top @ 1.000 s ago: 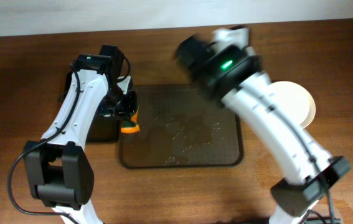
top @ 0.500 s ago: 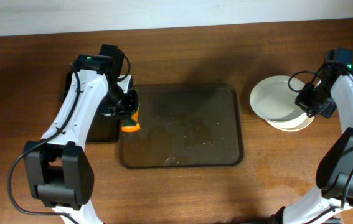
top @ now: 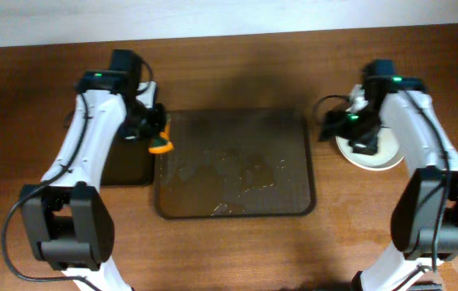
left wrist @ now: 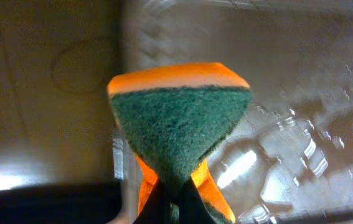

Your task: Clean dirty plates on tray and stack at the side

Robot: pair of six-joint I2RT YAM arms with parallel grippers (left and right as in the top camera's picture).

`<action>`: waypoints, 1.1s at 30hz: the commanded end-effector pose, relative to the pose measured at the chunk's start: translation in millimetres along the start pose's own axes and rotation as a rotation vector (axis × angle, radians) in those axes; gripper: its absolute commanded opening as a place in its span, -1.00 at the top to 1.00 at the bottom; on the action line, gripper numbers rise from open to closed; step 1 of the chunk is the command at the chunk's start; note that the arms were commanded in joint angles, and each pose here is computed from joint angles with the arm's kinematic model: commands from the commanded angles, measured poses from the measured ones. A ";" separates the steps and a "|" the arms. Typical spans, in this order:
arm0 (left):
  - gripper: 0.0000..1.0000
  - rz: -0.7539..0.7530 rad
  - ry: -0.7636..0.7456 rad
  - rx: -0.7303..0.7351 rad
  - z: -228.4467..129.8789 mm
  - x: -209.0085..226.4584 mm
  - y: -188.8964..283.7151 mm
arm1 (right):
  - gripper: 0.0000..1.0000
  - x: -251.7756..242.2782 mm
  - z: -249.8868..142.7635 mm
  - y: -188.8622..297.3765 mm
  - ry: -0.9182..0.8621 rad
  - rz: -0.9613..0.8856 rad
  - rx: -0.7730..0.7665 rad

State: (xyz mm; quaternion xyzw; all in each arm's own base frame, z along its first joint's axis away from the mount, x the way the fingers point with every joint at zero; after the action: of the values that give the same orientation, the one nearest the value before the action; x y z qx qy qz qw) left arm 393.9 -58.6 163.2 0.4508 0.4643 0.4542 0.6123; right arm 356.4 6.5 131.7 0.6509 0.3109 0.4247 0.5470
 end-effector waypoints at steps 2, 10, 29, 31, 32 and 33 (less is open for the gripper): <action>1.00 0.073 0.134 -0.051 5.0 70.8 3.4 | -0.88 72.6 -40.7 -12.7 0.140 0.032 0.010; 0.20 0.055 0.203 0.070 3.1 104.2 -63.9 | -0.97 155.1 -127.3 -29.4 0.318 0.005 -0.020; -0.99 0.027 0.223 0.120 6.8 79.8 66.6 | -0.97 85.8 -240.7 129.8 0.526 0.000 -0.281; -0.99 0.026 0.224 0.120 6.8 79.9 66.6 | -0.97 82.9 -232.9 128.3 0.496 0.004 -0.302; -0.99 0.026 0.223 0.120 6.8 79.8 66.6 | -0.97 77.0 -224.2 124.4 0.461 0.010 -0.318; -0.99 0.027 0.223 0.120 6.8 79.8 66.6 | -0.97 68.3 -211.6 119.9 0.413 0.037 -0.348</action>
State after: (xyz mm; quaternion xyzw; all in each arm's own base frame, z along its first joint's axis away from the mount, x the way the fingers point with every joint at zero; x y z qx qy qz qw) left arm 403.3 32.7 210.5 0.4441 0.5554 0.4807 0.5131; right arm 180.8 159.7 281.4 0.4457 0.3612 0.6181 0.5374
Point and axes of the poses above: each gripper's point midway between its finger pads, its own y axis back along the fingers, its own x axis along the line the jaws close on, z = x × y, the point moved 5 cm from there along y, back along the fingers, and after that the axes turned 11 degrees about -y, right-handed, at the moved point
